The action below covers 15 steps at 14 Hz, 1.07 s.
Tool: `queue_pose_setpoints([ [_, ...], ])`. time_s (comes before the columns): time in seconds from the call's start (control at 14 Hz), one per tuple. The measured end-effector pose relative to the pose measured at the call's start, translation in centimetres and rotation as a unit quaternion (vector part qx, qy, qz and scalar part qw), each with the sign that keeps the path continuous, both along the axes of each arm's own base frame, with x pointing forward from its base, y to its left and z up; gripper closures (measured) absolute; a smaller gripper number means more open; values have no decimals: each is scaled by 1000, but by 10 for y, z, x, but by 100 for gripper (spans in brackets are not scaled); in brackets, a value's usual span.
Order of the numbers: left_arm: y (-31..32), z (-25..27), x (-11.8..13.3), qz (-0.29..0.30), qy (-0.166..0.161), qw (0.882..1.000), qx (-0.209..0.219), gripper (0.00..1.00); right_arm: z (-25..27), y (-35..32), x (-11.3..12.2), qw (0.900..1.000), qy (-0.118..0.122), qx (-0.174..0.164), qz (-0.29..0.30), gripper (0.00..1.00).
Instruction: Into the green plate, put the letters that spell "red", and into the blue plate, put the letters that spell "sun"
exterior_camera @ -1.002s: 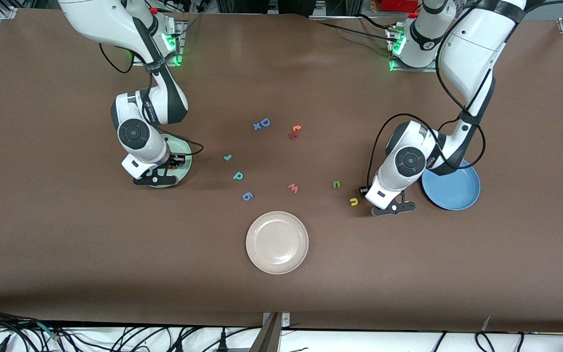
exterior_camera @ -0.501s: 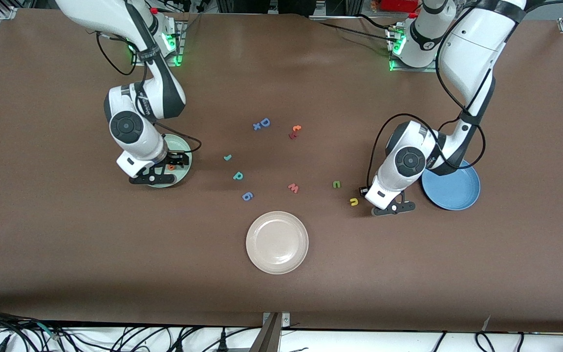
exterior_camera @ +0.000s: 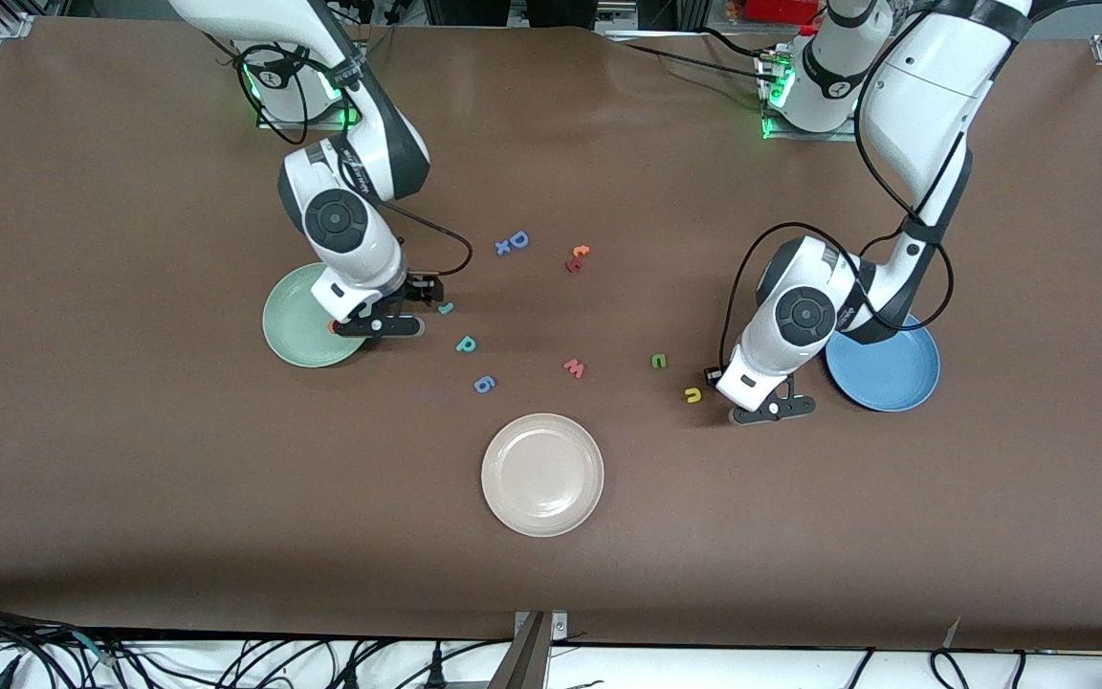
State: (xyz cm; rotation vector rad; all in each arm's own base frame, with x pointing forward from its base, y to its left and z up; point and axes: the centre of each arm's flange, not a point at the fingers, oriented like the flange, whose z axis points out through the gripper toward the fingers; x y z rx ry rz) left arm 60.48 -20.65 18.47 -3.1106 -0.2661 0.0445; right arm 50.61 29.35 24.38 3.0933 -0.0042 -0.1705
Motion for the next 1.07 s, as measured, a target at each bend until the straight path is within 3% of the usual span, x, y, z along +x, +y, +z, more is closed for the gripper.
queue_pose_setpoints([
  [0.21, 6, 21, 4, -20, -4, 1000, 7, 72, -25, 19, -10, 1000, -3, -3, -26, 10],
  [0.72, 85, 69, 25, -146, -16, 989, 17, 72, -69, 41, -27, 999, -14, -2, -44, 17],
  [0.79, 100, 73, 25, -165, -15, 986, 18, 72, -69, 42, -28, 999, -14, -2, -43, 24],
  [1.0, 131, 77, 21, -205, -9, 979, 21, 72, -68, 43, -27, 999, -17, 0, -43, 56],
  [1.07, 137, 77, 17, -219, -5, 975, 22, 72, -68, 43, -27, 999, -17, 0, -44, 57],
])
